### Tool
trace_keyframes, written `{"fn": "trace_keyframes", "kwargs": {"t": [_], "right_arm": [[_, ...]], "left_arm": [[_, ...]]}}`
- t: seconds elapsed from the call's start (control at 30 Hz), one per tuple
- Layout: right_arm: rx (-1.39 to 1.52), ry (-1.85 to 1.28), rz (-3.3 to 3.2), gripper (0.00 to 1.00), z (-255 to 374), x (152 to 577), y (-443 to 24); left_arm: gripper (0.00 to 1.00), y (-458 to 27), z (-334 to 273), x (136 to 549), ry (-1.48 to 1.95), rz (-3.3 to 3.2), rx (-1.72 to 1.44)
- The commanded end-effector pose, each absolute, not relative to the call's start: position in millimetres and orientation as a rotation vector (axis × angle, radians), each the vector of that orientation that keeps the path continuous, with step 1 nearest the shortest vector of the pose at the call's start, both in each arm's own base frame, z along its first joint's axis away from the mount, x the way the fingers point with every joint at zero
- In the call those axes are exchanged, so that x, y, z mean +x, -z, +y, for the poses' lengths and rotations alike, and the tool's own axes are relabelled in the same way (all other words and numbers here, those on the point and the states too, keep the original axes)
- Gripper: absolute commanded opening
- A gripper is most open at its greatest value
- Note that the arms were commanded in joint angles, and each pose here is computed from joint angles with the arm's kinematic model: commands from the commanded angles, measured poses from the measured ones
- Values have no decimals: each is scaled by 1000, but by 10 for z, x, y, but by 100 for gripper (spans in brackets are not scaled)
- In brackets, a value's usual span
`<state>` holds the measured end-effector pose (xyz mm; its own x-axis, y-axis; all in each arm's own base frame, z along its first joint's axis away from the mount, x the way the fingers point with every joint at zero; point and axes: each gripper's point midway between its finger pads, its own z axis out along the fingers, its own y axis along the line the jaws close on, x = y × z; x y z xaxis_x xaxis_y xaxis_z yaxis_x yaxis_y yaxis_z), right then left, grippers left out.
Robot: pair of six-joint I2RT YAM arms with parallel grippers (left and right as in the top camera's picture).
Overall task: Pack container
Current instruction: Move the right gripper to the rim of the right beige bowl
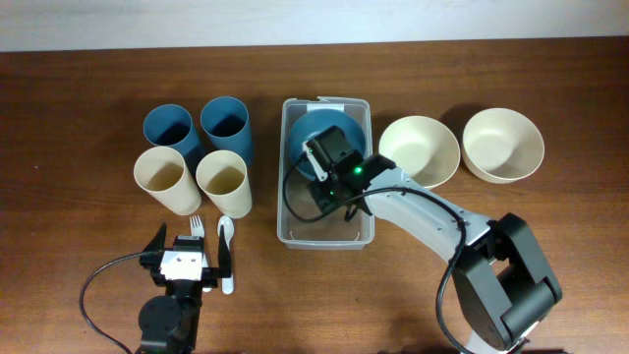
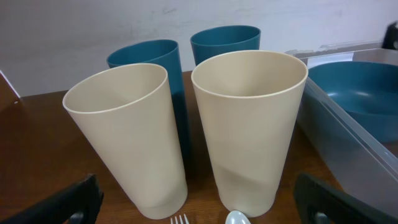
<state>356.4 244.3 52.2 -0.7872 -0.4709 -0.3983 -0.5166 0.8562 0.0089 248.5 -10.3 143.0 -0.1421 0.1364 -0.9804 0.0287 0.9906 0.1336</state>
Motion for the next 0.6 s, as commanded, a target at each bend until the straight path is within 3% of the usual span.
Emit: {"fn": "trace_keyframes", "kwargs": {"t": [0.0,0.1,0.37,0.43,0.57], "right_arm": [[-729,-187,2630,13,2456,3586,-707],[-743,-248,2632,20,2502,3514,-920],[-539,-350,2628,26,2389,3381,-1823],[-412,-337,2609,40,2216,3433,-2065],[-56,-206,2572,49,1486,3682,-2310]], "left_arm": [[100,-1429,-110,2483,-100,1706,141],[100,-1429,-111,2483,-100,1706,141],[100,-1429,-110,2483,-100,1706,141],[100,-1429,-110,2483,-100,1706,141],[100,-1429,-110,2483,-100,1706,141]]}}
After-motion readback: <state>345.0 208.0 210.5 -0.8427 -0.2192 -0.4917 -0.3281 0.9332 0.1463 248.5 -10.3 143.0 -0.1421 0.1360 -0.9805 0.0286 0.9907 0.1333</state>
